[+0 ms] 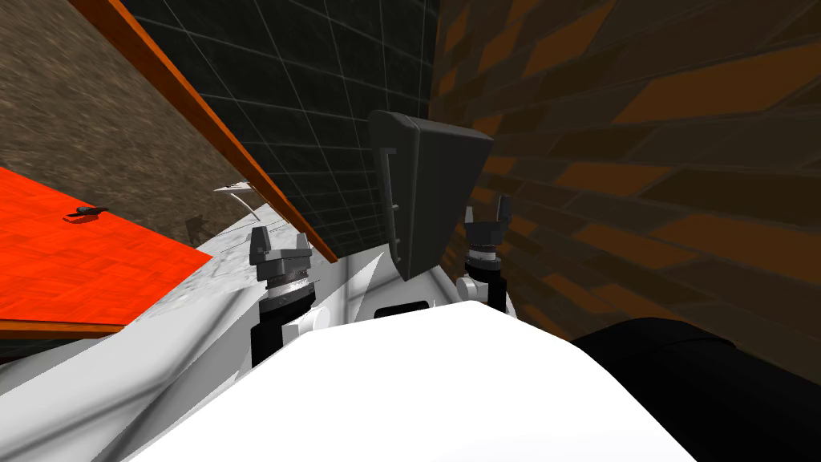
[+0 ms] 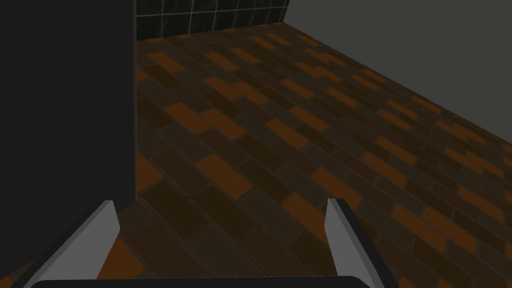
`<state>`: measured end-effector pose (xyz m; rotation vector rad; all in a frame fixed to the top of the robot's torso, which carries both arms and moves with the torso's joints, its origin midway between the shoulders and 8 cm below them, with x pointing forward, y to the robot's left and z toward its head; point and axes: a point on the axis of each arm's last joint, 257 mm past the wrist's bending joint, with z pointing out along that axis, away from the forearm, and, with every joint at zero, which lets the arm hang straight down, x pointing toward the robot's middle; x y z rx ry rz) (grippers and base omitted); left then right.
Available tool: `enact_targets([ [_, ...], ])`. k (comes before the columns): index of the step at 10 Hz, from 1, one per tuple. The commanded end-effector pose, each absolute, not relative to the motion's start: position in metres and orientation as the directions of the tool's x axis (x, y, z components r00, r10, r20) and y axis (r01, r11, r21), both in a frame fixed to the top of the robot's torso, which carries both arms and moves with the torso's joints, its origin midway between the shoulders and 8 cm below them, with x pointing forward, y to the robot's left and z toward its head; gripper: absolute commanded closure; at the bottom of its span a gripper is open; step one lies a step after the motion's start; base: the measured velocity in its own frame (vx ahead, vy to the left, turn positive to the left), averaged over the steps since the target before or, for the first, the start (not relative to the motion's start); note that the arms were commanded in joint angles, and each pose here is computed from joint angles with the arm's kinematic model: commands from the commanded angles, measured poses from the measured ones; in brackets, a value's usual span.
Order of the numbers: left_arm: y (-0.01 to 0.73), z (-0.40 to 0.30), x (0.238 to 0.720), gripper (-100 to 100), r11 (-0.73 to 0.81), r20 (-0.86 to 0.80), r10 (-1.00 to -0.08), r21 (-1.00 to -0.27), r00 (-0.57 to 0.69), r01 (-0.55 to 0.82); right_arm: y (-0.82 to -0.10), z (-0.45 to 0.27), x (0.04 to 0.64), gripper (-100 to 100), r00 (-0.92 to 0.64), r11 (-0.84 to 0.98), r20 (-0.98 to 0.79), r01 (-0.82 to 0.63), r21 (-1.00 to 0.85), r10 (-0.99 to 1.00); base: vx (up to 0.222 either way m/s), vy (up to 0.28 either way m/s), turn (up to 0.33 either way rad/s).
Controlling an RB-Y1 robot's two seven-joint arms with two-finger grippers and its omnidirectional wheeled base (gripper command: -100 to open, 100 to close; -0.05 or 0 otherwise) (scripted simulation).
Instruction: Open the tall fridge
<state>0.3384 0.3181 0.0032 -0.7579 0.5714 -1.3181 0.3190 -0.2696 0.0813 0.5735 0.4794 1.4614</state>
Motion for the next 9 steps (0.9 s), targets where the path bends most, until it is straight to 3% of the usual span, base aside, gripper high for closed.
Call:
enact_targets([
  [1, 0.3181, 0.0032, 0.3384, 0, 0.077, 0.048, -0.983, -0.767, 0.176, 0.637, -0.2696, 0.0813, 0.319, 0, 0.06, 0.021, 0.042, -0.779, 0.627, 0.997, 0.0, 0.0, 0.0],
  [9, 0.3181, 0.0033, 0.3384, 0, 0.077, 0.048, -0.983, -0.766, 0.176, 0.638, -0.2696, 0.0814, 0.3189, 0, 0.06, 0.021, 0.042, -0.779, 0.627, 0.997, 0.0, 0.0, 0.0],
])
